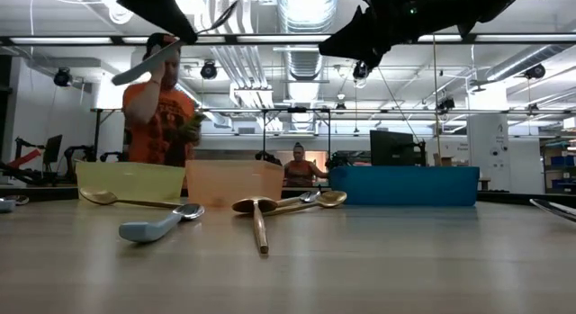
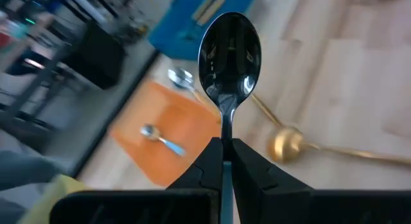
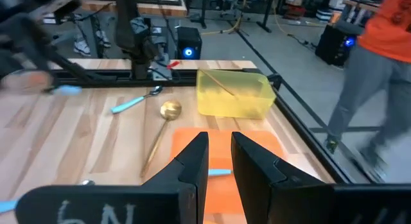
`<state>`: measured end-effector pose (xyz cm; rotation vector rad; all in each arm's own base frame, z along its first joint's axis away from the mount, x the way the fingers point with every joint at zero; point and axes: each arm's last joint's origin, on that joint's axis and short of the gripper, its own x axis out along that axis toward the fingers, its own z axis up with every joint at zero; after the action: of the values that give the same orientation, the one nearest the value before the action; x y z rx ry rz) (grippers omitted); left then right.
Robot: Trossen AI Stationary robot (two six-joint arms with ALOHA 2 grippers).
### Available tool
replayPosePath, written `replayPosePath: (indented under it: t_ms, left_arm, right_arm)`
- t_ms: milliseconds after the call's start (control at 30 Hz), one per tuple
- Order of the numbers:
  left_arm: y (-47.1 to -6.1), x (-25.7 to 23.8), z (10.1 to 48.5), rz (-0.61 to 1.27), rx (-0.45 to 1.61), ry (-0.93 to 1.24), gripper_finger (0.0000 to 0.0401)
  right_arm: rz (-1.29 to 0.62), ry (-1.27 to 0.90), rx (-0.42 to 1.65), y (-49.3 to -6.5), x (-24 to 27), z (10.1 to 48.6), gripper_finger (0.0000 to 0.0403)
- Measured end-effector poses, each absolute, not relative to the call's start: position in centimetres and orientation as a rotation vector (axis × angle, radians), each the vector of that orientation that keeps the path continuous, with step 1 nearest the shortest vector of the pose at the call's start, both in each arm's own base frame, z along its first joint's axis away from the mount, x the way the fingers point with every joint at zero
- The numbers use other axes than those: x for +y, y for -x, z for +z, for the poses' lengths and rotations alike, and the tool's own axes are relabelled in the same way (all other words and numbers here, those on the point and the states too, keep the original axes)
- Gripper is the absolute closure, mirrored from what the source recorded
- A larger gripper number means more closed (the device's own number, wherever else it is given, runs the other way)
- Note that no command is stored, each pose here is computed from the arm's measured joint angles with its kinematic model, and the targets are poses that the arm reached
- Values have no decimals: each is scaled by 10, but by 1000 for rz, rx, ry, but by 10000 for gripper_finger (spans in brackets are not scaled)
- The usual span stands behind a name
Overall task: Sort silverware by color (type)
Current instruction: Put the blue spoon into the orange bin
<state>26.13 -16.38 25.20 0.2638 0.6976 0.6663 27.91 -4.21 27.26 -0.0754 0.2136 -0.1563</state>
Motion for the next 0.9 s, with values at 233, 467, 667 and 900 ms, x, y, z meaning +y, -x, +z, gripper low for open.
replayPosePath:
  t_ms: [233, 467, 667, 900]
  left_arm:
    - [-274, -141, 258, 736, 690, -386, 401]
    - [-290, -116, 270, 752, 769, -514, 401]
    - [-300, -94, 276, 768, 838, -604, 401]
    - [-305, -74, 280, 719, 947, -687, 397]
  right_arm:
    - [-113, 108, 182, -281, -30, 276, 344]
    - [-118, 116, 176, -281, -30, 276, 344]
    - [-118, 122, 177, -281, -30, 276, 344]
    - [-125, 150, 179, -281, -31, 276, 344]
